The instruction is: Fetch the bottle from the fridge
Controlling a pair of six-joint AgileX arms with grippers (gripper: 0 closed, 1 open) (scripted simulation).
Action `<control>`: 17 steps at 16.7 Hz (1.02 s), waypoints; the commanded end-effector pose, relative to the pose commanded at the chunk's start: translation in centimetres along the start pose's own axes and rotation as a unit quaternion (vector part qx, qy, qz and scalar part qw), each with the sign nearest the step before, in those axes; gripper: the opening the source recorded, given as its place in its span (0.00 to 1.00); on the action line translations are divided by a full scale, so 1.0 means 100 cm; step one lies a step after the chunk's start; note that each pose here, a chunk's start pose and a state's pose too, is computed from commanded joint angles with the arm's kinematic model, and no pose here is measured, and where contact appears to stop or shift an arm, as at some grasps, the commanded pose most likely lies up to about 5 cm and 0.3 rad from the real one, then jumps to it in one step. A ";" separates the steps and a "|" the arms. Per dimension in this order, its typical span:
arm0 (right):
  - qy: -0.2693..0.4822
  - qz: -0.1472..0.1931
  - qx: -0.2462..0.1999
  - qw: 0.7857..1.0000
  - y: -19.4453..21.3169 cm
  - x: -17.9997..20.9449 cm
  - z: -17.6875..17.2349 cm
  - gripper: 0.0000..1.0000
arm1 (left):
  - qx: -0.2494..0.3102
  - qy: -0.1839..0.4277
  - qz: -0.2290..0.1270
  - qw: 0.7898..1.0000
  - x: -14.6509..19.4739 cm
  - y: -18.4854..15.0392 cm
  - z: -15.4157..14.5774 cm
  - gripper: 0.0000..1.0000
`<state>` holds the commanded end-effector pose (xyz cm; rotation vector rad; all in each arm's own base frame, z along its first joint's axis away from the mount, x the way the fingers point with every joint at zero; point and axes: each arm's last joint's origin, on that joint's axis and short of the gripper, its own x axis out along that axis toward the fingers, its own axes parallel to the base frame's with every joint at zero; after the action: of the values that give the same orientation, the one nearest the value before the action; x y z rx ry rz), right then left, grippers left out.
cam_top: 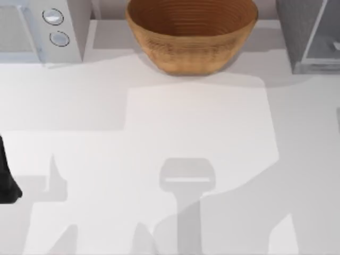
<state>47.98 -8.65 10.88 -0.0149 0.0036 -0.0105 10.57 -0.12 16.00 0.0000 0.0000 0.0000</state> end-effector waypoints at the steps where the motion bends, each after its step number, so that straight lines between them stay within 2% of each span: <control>1: 0.000 0.000 0.000 1.000 0.000 0.000 0.000 0.00 | 0.000 0.000 0.000 1.000 0.000 0.000 0.000 1.00; 10: -0.001 -0.001 0.001 1.000 -0.001 0.000 0.002 0.00 | 0.000 0.000 0.000 1.000 0.000 0.000 0.000 1.00; 17: 0.002 -0.002 0.001 1.000 -0.002 -0.001 0.045 0.00 | 0.000 0.000 0.000 1.000 0.000 0.000 0.000 1.00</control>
<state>47.92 -8.83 15.43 -0.0130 0.0068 -0.0152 10.57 -0.12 16.00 0.0000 0.0000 0.0000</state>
